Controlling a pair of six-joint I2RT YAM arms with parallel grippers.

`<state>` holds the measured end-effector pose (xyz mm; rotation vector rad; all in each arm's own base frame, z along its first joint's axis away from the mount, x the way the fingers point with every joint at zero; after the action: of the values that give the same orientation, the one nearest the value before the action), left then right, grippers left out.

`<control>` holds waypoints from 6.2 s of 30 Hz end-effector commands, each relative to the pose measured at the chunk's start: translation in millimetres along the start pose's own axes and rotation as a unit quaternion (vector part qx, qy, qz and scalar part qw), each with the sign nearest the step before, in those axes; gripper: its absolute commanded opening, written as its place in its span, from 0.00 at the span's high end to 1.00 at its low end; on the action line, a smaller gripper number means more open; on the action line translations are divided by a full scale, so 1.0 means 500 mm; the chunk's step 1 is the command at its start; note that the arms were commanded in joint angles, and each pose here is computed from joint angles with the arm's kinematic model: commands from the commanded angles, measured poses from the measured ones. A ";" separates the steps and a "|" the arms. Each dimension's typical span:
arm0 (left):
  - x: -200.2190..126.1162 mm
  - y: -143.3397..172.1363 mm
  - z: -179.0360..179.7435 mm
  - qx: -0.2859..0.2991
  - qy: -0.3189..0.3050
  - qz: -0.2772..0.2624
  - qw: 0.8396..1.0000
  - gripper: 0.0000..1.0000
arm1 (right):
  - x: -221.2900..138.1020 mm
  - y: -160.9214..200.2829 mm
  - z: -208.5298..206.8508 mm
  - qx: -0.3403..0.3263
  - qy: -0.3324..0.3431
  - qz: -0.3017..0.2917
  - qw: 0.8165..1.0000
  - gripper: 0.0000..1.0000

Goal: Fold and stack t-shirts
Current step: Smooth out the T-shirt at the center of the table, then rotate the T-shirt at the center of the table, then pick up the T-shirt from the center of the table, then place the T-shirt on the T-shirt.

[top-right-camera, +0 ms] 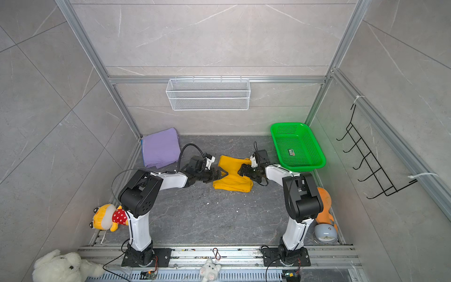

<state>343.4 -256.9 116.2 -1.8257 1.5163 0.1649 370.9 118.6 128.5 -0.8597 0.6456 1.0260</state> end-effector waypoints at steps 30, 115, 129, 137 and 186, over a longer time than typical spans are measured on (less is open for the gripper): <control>-0.380 -0.058 0.006 -0.021 -0.056 -0.157 0.986 0.00 | -0.015 0.115 0.216 -0.224 -0.040 0.102 0.968 0.06; -0.019 0.125 0.013 0.062 -0.332 0.189 0.922 1.00 | -0.039 0.152 0.030 -0.056 0.137 0.043 0.988 0.01; -0.157 -0.056 -0.019 0.149 -0.303 0.057 0.939 1.00 | -0.157 0.118 0.055 -0.092 0.122 -0.013 0.988 0.01; -0.240 -0.172 0.002 0.159 -0.285 -0.011 0.945 1.00 | -0.157 0.121 0.051 -0.101 0.114 -0.014 0.988 0.01; -0.680 -0.416 0.351 -0.045 -0.263 -0.235 0.935 0.00 | -0.138 0.131 0.042 -0.107 0.103 0.012 0.989 0.01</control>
<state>503.8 121.0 204.9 -1.9932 0.7785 0.5573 286.8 123.3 173.9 -1.1535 0.7235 1.0318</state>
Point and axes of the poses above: each gripper's point midway between its finger pads, its own x axis out along the fingers, its own z axis along the line the jaws close on, y = z × x, the point moved 9 cm from there along -x, back along the fingers, and after that the axes turned 4 degrees about x, right-handed, at the moved point
